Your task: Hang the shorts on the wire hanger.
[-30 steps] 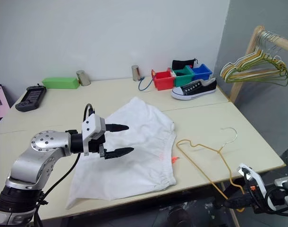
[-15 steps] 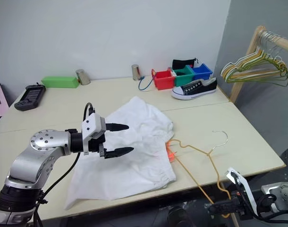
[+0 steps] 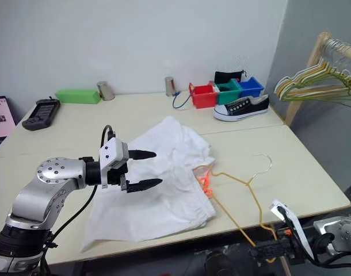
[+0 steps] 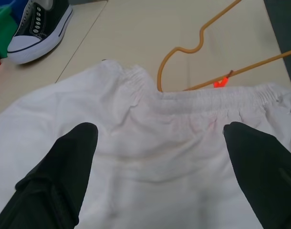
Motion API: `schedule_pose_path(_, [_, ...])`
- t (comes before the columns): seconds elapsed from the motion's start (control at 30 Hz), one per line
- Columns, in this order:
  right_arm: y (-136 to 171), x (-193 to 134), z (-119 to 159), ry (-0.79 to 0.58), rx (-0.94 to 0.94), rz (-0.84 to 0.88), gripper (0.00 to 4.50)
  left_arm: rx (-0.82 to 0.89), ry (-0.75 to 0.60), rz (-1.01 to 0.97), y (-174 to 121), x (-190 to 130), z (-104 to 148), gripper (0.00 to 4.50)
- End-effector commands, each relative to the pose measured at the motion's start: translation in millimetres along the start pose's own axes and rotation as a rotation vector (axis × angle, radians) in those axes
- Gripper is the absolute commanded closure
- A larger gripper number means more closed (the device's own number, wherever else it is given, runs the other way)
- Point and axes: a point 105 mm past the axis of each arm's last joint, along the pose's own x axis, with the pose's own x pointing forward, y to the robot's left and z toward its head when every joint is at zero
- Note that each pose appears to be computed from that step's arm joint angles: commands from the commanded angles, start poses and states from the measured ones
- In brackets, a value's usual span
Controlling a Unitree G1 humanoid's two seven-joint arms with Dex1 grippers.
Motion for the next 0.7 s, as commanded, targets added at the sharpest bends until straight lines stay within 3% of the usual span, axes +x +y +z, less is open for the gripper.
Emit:
schedule_pose_path(0.03, [-3.6, 3.1, -12.9, 0.048, 0.027, -0.016, 4.5, 0.05, 0.007, 0.029, 3.7, -6.1, 5.5, 0.04])
schedule_pose_path(0.37, [-8.4, -1.9, -16.2, 0.044, 0.051, -0.005, 4.5, 0.058, 0.021, 0.03, 4.0, -9.4, 3.4, 0.04])
schedule_pose_path(0.7, [-3.7, 29.5, 3.5, -0.019, 0.161, 0.125, 4.5, 0.086, 0.025, 0.028, 5.1, -8.2, 7.1, 0.04])
